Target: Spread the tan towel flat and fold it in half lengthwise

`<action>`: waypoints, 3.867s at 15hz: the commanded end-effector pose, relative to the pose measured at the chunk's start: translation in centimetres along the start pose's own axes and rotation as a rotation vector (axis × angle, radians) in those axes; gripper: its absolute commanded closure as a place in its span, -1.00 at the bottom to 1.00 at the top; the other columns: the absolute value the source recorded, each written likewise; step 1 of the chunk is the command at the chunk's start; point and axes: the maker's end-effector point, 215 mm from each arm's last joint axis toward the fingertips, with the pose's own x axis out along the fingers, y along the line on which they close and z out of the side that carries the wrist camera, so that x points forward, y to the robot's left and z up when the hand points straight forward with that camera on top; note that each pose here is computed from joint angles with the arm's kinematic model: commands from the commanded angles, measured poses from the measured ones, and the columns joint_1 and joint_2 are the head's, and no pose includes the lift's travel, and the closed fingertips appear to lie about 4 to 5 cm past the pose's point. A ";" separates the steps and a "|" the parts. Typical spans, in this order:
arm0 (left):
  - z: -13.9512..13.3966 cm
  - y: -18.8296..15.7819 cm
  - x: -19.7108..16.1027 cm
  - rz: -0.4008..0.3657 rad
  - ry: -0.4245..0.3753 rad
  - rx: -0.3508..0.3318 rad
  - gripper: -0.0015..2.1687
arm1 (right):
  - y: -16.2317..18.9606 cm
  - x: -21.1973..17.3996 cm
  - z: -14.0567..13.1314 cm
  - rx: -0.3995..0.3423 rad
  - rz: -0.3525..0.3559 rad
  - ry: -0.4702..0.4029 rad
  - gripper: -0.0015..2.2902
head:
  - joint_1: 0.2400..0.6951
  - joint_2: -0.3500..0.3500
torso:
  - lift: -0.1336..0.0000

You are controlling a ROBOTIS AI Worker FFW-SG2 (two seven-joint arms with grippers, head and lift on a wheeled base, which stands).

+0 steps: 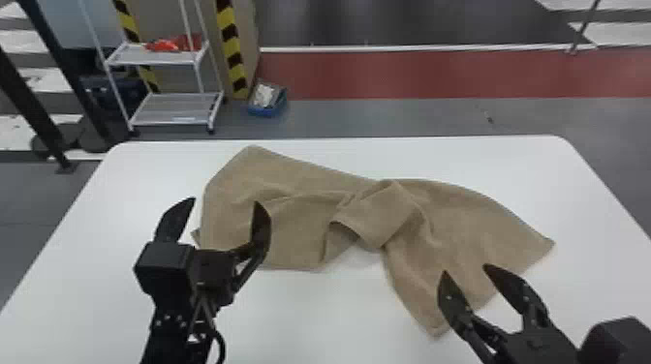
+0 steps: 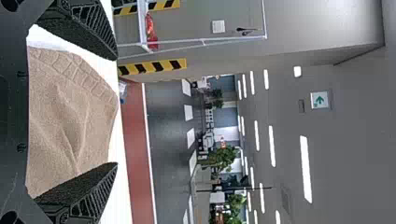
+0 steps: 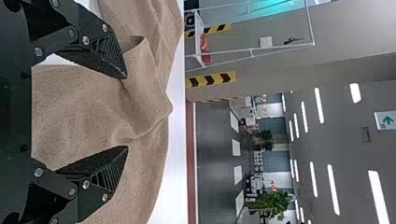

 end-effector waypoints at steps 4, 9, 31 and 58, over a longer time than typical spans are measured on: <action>-0.1 0.0 0.2 0.000 0.001 -0.002 -0.93 | 0.9 -0.9 -4.6 -0.019 0.022 0.087 -0.64 | 1.00 0.11 | -0.92; -0.5 0.1 0.3 -0.001 0.005 0.001 -0.93 | 2.3 -0.7 -9.1 -0.059 0.046 0.204 -0.58 | 1.00 0.18 | -0.92; -0.9 0.3 0.3 0.006 0.011 0.006 -0.93 | -0.7 -0.2 -8.6 -0.077 -0.012 0.221 0.09 | 1.00 0.16 | -0.92; -1.0 0.4 0.4 0.010 0.012 0.016 -0.93 | -29.1 0.0 -6.7 -0.030 -0.493 0.185 -0.07 | 1.00 -0.86 | -0.92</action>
